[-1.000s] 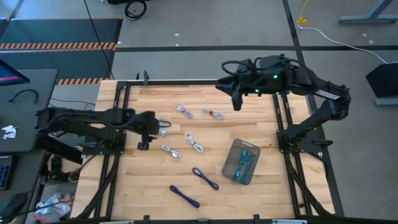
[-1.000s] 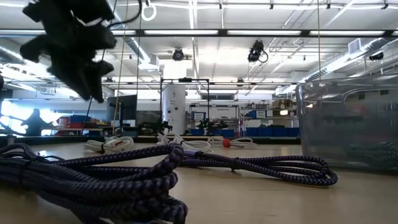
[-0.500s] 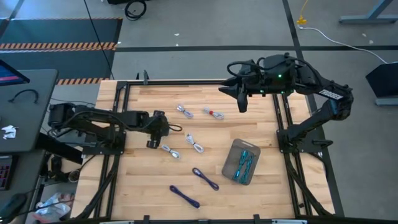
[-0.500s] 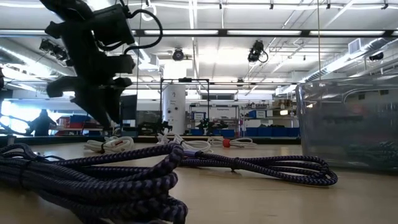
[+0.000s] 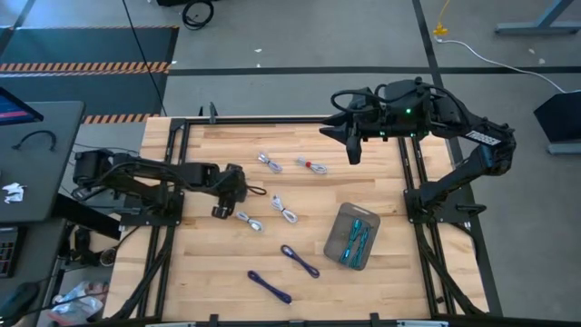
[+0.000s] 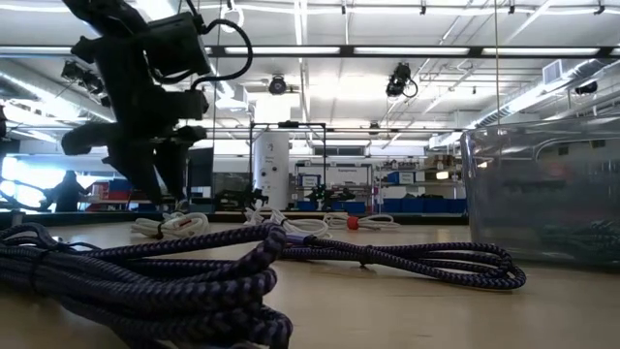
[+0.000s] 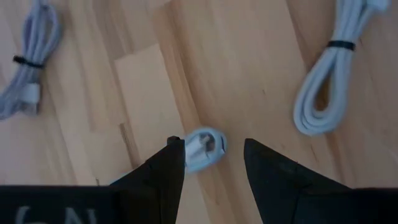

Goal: Pick and place USB-C Cables
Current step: Put the bottom light blue charger cable into the gray bin

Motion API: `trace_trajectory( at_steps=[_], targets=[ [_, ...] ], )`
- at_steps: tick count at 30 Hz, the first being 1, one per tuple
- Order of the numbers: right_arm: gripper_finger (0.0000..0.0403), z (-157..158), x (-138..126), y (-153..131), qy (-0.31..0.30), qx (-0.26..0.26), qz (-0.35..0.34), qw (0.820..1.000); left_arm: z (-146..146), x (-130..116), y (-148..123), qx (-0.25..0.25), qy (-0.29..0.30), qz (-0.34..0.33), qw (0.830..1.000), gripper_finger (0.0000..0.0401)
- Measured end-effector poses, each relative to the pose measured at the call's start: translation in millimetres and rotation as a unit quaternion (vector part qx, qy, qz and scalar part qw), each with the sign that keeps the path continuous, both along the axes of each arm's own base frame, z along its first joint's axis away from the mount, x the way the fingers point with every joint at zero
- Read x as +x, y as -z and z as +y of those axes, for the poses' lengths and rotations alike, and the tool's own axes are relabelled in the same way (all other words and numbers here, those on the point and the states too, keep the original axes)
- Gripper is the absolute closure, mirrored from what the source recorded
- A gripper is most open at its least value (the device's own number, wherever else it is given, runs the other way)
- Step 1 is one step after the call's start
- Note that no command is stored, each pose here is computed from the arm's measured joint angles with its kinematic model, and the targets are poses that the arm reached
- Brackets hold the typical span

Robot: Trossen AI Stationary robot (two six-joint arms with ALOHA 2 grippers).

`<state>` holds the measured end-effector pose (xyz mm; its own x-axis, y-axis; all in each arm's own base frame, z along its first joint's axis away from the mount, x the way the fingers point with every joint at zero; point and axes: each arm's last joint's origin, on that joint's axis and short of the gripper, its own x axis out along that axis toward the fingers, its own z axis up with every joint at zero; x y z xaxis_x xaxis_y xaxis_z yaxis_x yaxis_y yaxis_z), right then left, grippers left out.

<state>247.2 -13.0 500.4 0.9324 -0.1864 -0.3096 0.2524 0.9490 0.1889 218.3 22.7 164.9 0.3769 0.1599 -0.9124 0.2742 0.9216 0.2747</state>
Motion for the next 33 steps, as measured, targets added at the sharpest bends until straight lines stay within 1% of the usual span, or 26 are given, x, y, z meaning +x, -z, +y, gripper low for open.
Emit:
trace_trajectory(
  at_steps=[2,4,11,17,23,25,27,29,33],
  targets=[
    [0.027,0,0,0,0.0,0.0,0.0,1.0,0,0,3,0.002,0.006,0.012,1.0,0.023],
    [0.027,0,0,0,0.0,0.0,0.0,1.0,0,4,5,0.003,0.007,0.004,1.0,0.023],
    [0.027,0,0,0,-0.001,0.0,-0.003,1.0,1,11,17,0.005,0.006,0.016,1.0,0.023],
    [0.027,0,0,0,-0.002,0.001,-0.003,1.0,2,14,30,0.007,0.005,0.042,0.999,0.023],
    [0.027,1,0,0,-0.01,0.003,-0.003,1.0,2,16,34,0.009,-0.003,0.051,0.999,0.0233],
    [0.027,1,0,0,-0.01,0.003,-0.003,1.0,2,16,35,0.01,-0.013,0.052,0.999,0.0246],
    [0.027,1,0,0,-0.01,0.003,-0.003,1.0,3,15,35,0.012,-0.022,0.052,0.998,0.0271],
    [0.027,1,0,0,-0.01,0.003,-0.003,1.0,2,15,35,0.009,-0.029,0.052,0.998,0.0303],
    [0.027,1,0,0,-0.01,0.003,-0.002,1.0,3,15,35,0.006,-0.056,0.046,0.997,0.038]
  ],
)
